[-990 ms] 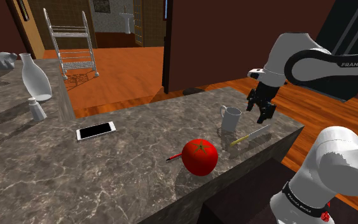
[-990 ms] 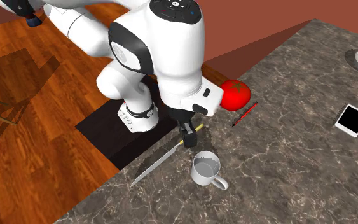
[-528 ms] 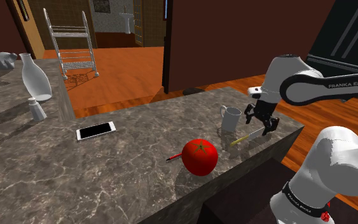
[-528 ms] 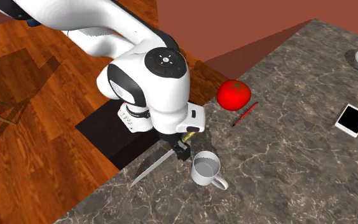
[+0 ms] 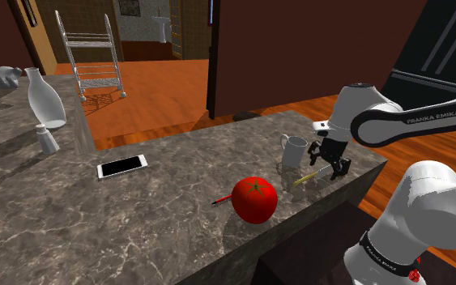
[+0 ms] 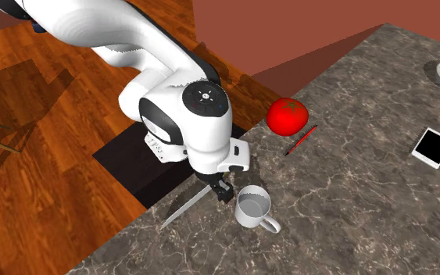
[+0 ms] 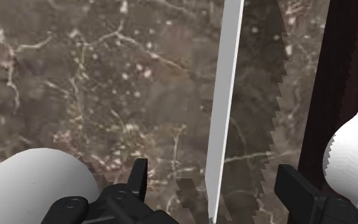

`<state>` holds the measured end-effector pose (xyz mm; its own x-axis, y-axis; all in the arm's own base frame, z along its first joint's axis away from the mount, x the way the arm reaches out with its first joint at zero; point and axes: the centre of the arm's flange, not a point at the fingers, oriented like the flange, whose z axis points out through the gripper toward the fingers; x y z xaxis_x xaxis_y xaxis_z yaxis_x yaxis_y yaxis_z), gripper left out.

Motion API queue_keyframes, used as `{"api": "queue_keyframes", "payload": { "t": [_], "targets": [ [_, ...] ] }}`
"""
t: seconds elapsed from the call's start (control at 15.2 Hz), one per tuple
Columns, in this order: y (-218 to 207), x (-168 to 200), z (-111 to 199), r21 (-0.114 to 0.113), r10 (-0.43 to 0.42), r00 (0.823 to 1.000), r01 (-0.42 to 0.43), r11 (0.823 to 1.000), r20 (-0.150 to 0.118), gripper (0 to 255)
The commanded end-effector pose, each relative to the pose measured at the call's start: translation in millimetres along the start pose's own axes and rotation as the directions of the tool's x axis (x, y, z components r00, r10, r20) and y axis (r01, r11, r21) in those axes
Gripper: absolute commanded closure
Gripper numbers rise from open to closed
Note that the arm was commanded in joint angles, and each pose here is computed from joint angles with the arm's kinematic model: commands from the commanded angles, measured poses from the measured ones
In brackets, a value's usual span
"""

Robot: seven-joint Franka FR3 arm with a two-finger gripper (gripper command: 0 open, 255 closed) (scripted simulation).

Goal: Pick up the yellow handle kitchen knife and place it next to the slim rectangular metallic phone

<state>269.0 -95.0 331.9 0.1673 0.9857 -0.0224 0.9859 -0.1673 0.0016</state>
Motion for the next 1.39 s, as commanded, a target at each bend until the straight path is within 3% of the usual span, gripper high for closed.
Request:
{"api": "queue_keyframes", "payload": {
  "t": [0.0, 0.33, 0.4, 0.99, 1.32],
  "targets": [
    [0, 0, 2, -0.001, 0.000, 1.000, 0.000, 1.000, 0.000, 0],
    [0, 0, 2, 0.000, 0.000, 1.000, 0.000, 1.000, 0.000, 0],
    [0, 0, 2, 0.000, 0.000, 1.000, 0.000, 1.000, 0.000, 255],
    [0, 0, 2, 0.000, 0.000, 1.000, 0.000, 1.000, 0.000, 255],
    [0, -1, -24, -0.001, 0.000, 1.000, 0.000, 1.000, 0.000, 255]
  ]
}}
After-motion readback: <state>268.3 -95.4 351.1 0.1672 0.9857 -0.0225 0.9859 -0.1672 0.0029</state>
